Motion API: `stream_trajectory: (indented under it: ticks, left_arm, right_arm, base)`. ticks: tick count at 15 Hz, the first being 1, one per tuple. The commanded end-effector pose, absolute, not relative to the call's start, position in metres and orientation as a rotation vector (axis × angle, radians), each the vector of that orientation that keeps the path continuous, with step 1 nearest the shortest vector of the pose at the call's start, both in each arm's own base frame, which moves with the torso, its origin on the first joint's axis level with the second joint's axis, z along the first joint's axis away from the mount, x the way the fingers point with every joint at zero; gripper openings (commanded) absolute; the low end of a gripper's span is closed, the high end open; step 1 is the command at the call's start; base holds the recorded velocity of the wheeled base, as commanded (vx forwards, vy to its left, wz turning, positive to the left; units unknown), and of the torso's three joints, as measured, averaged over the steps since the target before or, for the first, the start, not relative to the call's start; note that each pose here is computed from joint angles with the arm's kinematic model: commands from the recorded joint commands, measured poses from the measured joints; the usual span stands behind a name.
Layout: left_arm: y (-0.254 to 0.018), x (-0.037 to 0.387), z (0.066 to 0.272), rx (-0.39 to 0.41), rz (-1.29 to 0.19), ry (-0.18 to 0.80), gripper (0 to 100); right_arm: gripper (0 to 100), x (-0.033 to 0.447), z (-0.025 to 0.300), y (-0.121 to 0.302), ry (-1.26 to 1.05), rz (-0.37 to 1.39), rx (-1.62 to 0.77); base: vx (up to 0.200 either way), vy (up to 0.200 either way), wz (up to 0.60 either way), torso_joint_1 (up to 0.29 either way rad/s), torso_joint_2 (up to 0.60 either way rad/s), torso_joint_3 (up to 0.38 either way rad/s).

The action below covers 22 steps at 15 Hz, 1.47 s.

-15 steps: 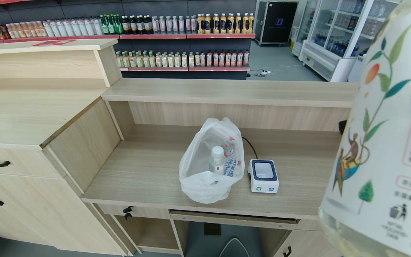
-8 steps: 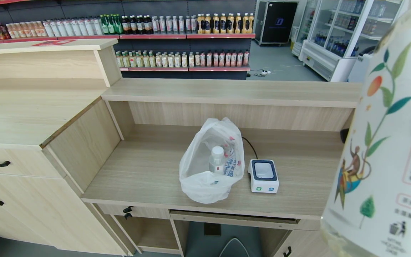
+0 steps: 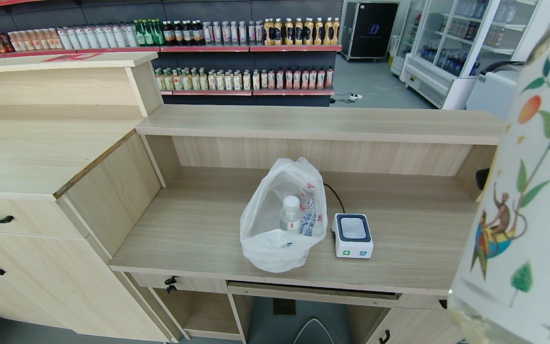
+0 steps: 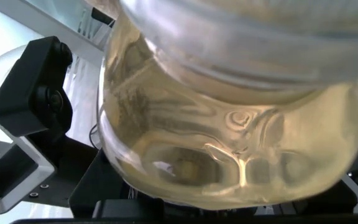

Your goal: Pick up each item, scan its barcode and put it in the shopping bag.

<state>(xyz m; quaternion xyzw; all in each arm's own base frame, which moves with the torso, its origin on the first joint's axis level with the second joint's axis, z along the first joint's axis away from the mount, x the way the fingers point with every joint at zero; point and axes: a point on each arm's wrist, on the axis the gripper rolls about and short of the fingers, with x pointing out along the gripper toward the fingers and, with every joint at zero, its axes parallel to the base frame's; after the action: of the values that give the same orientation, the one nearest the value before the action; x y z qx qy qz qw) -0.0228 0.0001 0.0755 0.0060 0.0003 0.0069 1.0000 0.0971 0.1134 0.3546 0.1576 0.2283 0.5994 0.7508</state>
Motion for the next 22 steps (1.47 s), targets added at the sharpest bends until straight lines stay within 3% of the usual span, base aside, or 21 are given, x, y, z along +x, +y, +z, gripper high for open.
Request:
stream_trajectory:
  ticks: [1,10,12,14,16,22]
  left_arm:
    - [0.000,-0.023,0.075,0.012,0.015,0.000,100]
    - [0.000,-0.023,0.075,0.012,0.015,0.000,100]
    - [0.000,-0.023,0.075,0.012,0.015,0.000,100]
    - [0.000,-0.023,0.075,0.012,0.015,0.000,100]
    - [0.000,-0.023,0.075,0.012,0.015,0.000,100]
    - [0.000,-0.023,0.075,0.012,0.015,0.000,100]
  right_arm:
    - [0,0.099,0.350,0.109,0.496,1.281,0.337]
    - [0,0.109,0.340,0.100,0.452,1.199,0.275]
    - [0,0.128,0.335,0.090,0.369,1.027,0.162]
    - [0,0.158,0.323,0.067,0.296,0.708,-0.011]
    - [0,0.176,0.308,0.039,0.230,0.505,-0.200]
    - [0,0.234,0.269,-0.016,0.166,0.258,-0.519]
  base:
    - [0.000,0.000,0.00,0.000,0.00,0.000]
    - [0.000,0.000,0.00,0.000,0.00,0.000]
    - [0.000,0.000,0.00,0.000,0.00,0.000]
    - [0.000,0.000,0.00,0.000,0.00,0.000]
    - [0.000,0.000,0.00,0.000,0.00,0.000]
    - [0.000,0.000,0.00,0.000,0.00,0.000]
